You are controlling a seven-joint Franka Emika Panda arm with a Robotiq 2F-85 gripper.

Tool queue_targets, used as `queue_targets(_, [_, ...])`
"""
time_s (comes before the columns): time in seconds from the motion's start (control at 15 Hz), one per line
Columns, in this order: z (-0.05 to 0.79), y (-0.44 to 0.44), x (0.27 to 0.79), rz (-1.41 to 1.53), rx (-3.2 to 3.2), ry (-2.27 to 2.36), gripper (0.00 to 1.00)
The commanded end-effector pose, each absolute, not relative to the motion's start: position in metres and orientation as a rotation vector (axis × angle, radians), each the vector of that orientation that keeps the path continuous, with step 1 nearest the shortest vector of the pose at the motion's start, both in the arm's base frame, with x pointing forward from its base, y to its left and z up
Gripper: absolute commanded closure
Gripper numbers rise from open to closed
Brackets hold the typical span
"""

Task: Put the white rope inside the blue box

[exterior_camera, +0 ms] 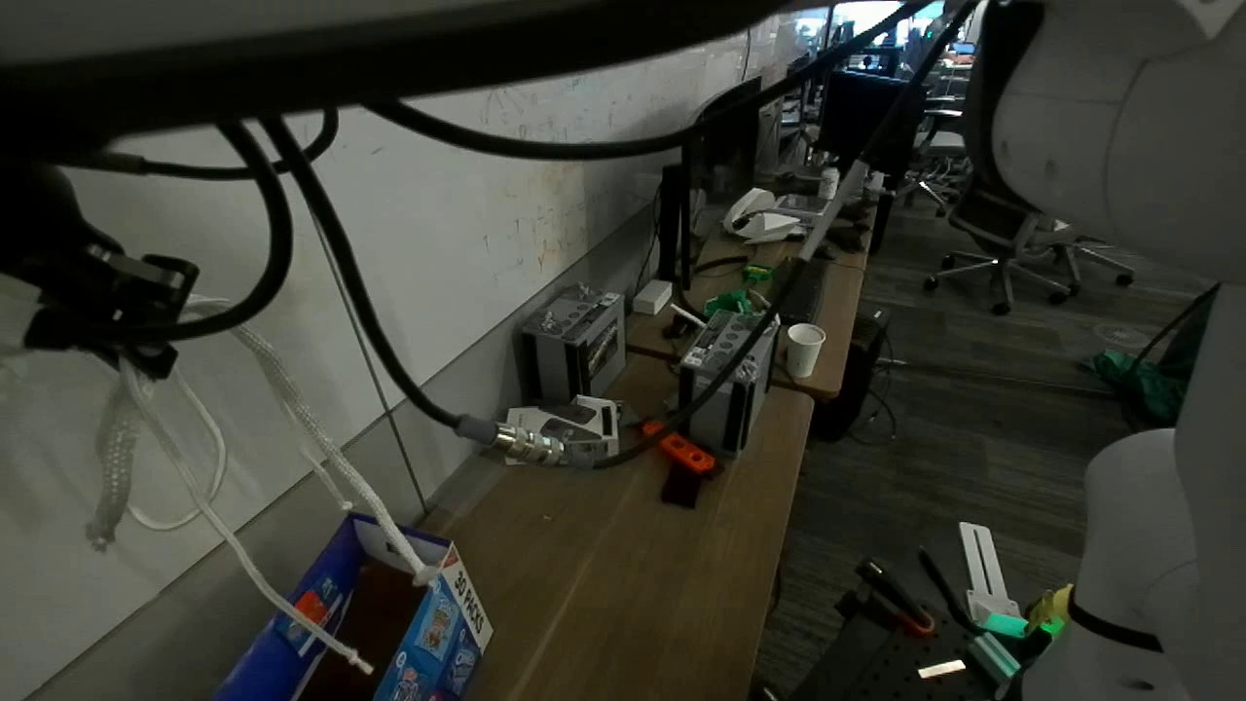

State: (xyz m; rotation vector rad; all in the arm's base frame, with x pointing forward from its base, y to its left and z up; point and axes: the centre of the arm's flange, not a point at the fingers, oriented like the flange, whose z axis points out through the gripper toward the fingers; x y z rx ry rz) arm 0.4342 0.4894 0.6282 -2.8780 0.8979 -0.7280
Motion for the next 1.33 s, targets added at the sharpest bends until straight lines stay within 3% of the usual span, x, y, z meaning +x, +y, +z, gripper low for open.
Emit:
queue_targets(0.0, [0.62, 0.494, 0.446, -0.621, -2.92, 0.875, 0.95])
queue_targets(1.27, [0.523, 0.492, 0.472, -0.286, -3.157, 0.75, 0.95])
